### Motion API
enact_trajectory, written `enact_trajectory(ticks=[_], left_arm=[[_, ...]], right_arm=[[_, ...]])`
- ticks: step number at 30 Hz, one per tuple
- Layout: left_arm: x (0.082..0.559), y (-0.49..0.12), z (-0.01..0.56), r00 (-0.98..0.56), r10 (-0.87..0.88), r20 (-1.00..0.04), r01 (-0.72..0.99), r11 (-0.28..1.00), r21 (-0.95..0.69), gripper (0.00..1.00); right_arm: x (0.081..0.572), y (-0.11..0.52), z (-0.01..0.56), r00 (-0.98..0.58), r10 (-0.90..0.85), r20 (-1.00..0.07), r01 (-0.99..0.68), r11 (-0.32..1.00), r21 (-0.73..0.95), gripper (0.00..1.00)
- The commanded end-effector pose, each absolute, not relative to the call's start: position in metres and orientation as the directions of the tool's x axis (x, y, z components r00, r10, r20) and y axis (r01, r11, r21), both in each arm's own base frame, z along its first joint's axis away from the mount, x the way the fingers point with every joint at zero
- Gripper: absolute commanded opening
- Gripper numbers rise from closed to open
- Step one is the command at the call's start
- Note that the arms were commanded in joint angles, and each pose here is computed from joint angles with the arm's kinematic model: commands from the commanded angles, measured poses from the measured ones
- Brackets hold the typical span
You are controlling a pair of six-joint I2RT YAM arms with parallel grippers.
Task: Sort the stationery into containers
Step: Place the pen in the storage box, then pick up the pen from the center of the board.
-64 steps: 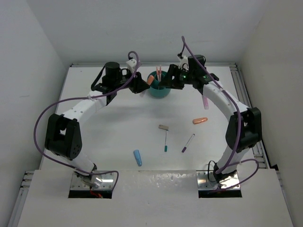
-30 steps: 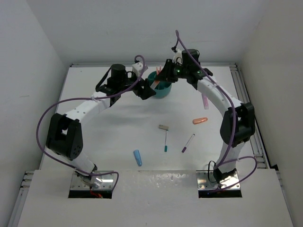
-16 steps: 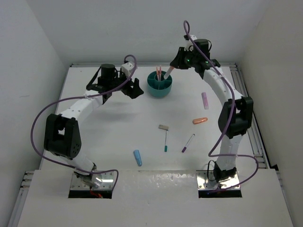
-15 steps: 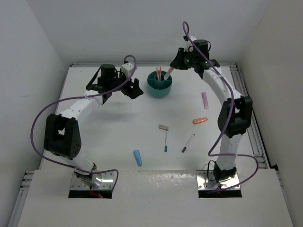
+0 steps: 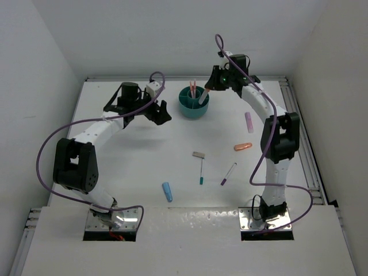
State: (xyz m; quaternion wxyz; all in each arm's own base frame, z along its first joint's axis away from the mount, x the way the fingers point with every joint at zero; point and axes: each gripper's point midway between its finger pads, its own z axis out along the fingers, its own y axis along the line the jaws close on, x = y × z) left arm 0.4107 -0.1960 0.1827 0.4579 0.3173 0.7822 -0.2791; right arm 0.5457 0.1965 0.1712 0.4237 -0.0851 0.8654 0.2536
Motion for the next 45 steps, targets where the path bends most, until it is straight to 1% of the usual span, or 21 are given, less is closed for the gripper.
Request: enact_trajectory(ticks=[1,8,11,12,16,19,21,24,25,26,28,30,31,32,33,35,36,38,40,41,45], left_arm=[[0.402,-0.194,0.195,-0.338,0.237,-0.911,0.774,0.621,-0.125,0.86],[0.383,-0.201,0.178,-0.347,0.285,-0.893,0.819,0.556,-0.141,0.81],[0.376,-0.203,0.172,-0.337,0.330,-0.882,0.843,0.522,-0.127,0.80],[0.372,-0.205,0.170,-0.337,0.342,-0.877,0.850,0.511,-0.127,0.80],[0.360,-0.214,0.168,-0.294,0.383,-0.876,0.881,0.465,-0.092,0.81],[0.353,-0.218,0.170,-0.258,0.411,-0.875,0.897,0.439,-0.058,0.80],[0.345,-0.220,0.168,-0.218,0.439,-0.872,0.923,0.382,-0.039,0.79],[0.321,-0.214,0.157,-0.117,0.528,-0.841,0.973,0.232,0.010,0.79],[0.303,-0.209,0.149,-0.123,0.564,-0.817,0.983,0.181,-0.023,0.78],[0.299,-0.205,0.147,-0.022,0.590,-0.807,0.994,0.103,0.048,0.78],[0.282,-0.198,0.136,0.033,0.627,-0.778,0.998,0.020,0.058,0.78],[0.261,-0.192,0.128,0.061,0.642,-0.764,0.998,-0.061,0.029,0.78],[0.256,-0.192,0.127,0.143,0.637,-0.758,0.988,-0.130,0.077,0.78],[0.248,-0.191,0.123,0.162,0.635,-0.755,0.984,-0.165,0.072,0.78],[0.238,-0.189,0.120,0.169,0.637,-0.752,0.980,-0.193,0.056,0.78],[0.223,-0.189,0.114,0.249,0.624,-0.741,0.955,-0.285,0.081,0.78],[0.214,-0.188,0.111,0.299,0.619,-0.726,0.935,-0.342,0.094,0.78],[0.202,-0.181,0.099,0.331,0.641,-0.692,0.919,-0.385,0.083,0.78],[0.196,-0.180,0.091,0.393,0.650,-0.651,0.899,-0.421,0.121,0.78],[0.193,-0.181,0.087,0.404,0.651,-0.643,0.893,-0.434,0.120,0.79],[0.183,-0.183,0.082,0.464,0.630,-0.623,0.865,-0.474,0.165,0.81]], right_arm=[[0.554,0.205,0.169,-0.598,0.053,-0.800,-0.393,0.850,0.350,0.00],[0.553,0.212,0.154,-0.614,0.031,-0.788,-0.397,0.852,0.342,0.10],[0.551,0.211,0.148,-0.625,0.030,-0.780,-0.385,0.858,0.341,0.24],[0.551,0.211,0.148,-0.626,0.030,-0.780,-0.383,0.859,0.340,0.36],[0.543,0.206,0.167,-0.606,0.027,-0.795,-0.390,0.861,0.327,0.50],[0.537,0.197,0.193,-0.585,0.043,-0.810,-0.387,0.863,0.325,0.54],[0.532,0.186,0.206,-0.586,0.061,-0.808,-0.374,0.864,0.337,0.56],[0.513,0.171,0.230,-0.593,0.083,-0.801,-0.370,0.856,0.362,0.58],[0.500,0.168,0.239,-0.596,0.077,-0.800,-0.382,0.849,0.366,0.59],[0.493,0.161,0.242,-0.598,0.075,-0.798,-0.382,0.849,0.366,0.60],[0.473,0.152,0.246,-0.614,0.070,-0.786,-0.382,0.846,0.373,0.61],[0.454,0.146,0.235,-0.650,0.076,-0.756,-0.363,0.843,0.397,0.62],[0.447,0.140,0.235,-0.660,0.080,-0.747,-0.354,0.843,0.404,0.62],[0.436,0.138,0.243,-0.654,0.086,-0.752,-0.361,0.838,0.410,0.62],[0.425,0.134,0.230,-0.680,0.083,-0.729,-0.349,0.837,0.421,0.62],[0.404,0.129,0.237,-0.677,0.076,-0.732,-0.358,0.835,0.418,0.62],[0.391,0.124,0.224,-0.701,0.049,-0.712,-0.357,0.839,0.409,0.62],[0.372,0.119,0.222,-0.704,0.003,-0.710,-0.382,0.842,0.382,0.62],[0.344,0.107,0.208,-0.758,-0.015,-0.652,-0.348,0.855,0.384,0.63],[0.340,0.103,0.208,-0.755,-0.013,-0.656,-0.345,0.858,0.380,0.63],[0.302,0.080,0.186,-0.809,-0.034,-0.587,-0.288,0.893,0.346,0.63]])
